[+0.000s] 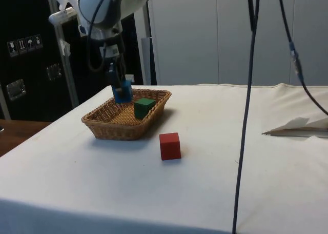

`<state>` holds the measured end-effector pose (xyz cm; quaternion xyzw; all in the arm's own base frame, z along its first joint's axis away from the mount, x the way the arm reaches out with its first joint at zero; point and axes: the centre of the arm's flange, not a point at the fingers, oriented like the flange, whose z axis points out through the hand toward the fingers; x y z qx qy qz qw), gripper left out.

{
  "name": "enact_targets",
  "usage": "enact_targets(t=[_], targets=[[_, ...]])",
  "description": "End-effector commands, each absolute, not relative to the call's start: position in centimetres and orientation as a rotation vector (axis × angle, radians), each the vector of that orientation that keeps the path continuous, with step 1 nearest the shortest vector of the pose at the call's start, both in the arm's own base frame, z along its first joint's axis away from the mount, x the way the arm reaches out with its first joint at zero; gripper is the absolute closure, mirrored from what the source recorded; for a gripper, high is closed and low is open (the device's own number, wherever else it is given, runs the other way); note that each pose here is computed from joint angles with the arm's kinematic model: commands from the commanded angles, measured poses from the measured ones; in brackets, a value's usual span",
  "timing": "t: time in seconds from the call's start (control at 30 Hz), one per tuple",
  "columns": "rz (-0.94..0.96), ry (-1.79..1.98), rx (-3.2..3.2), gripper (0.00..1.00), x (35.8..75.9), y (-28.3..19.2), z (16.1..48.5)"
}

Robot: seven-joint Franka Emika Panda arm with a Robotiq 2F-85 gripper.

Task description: Pick up exactly two blocks and place them into the basket.

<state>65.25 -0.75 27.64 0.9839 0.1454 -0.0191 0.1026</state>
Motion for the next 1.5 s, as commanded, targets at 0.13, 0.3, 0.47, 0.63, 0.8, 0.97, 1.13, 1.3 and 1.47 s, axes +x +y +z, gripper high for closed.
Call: enact_targets(t=[0.13,0.3,0.47,0.63,0.8,0.97,1.13,1.3,1.47], targets=[[-0.068,0.404,2.932,0.99,66.0,-0.3,26.3],[-0.059,0.372,2.961,0.99,66.0,0.0,25.0],[-0.046,0.326,2.997,0.99,65.9,0.1,23.9],[-0.036,0.297,3.019,0.99,65.8,0.1,23.3],[-0.042,0.266,3.037,0.91,65.6,0.2,22.3],[-0.016,0.254,3.057,0.52,65.7,0.3,21.7],[-0.015,0.251,3.062,0.03,65.7,0.4,21.5],[-0.014,0.249,3.064,0.00,65.8,0.4,21.4],[-0.017,0.242,3.064,0.00,65.6,0.3,22.6]])
